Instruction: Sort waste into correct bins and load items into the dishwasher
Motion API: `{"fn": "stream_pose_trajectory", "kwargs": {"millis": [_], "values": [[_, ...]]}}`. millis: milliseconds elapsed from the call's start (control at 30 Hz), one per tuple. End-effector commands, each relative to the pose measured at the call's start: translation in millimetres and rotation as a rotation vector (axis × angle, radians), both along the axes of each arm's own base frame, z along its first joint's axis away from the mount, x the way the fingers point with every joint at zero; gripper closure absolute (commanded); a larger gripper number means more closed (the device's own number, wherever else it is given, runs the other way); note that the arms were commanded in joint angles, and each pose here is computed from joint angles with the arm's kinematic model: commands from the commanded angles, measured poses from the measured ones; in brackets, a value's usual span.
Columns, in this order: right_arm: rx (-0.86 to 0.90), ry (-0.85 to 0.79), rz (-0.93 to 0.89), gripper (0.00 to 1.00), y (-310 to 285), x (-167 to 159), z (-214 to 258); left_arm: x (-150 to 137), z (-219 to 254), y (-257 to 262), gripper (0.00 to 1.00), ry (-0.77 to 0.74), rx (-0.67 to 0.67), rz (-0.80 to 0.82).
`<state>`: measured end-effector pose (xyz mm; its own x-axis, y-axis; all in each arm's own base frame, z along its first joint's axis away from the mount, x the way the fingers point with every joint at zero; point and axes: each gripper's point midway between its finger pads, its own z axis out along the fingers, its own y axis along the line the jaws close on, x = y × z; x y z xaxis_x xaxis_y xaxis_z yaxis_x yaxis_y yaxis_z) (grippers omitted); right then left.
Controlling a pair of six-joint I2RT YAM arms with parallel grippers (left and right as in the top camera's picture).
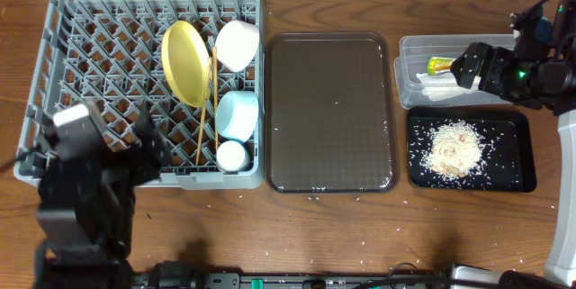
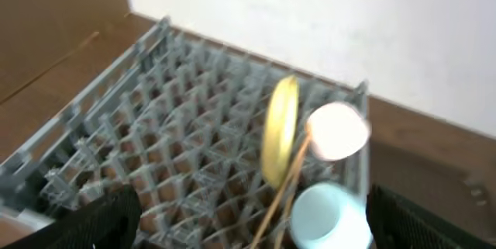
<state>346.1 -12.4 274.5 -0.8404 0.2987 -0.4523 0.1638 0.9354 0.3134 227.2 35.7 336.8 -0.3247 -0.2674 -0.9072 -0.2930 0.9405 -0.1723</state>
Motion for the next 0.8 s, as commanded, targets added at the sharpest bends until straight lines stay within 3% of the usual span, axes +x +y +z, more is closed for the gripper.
{"fn": "stream_pose_trajectory", "kwargs": {"millis": [0,433,767], "values": [[-0.002,-0.008,-0.008,0.01,-2,0,3,-2,-36,11,0.07,-0.046,0.048,0.034],[-0.001,-0.008,-0.009,0.01,-2,0,3,7,-119,23,0.06,-0.348,0.075,0.085],[-0.002,-0.008,-0.008,0.01,-2,0,3,8,-154,24,0.06,-0.343,0.099,0.084]]}}
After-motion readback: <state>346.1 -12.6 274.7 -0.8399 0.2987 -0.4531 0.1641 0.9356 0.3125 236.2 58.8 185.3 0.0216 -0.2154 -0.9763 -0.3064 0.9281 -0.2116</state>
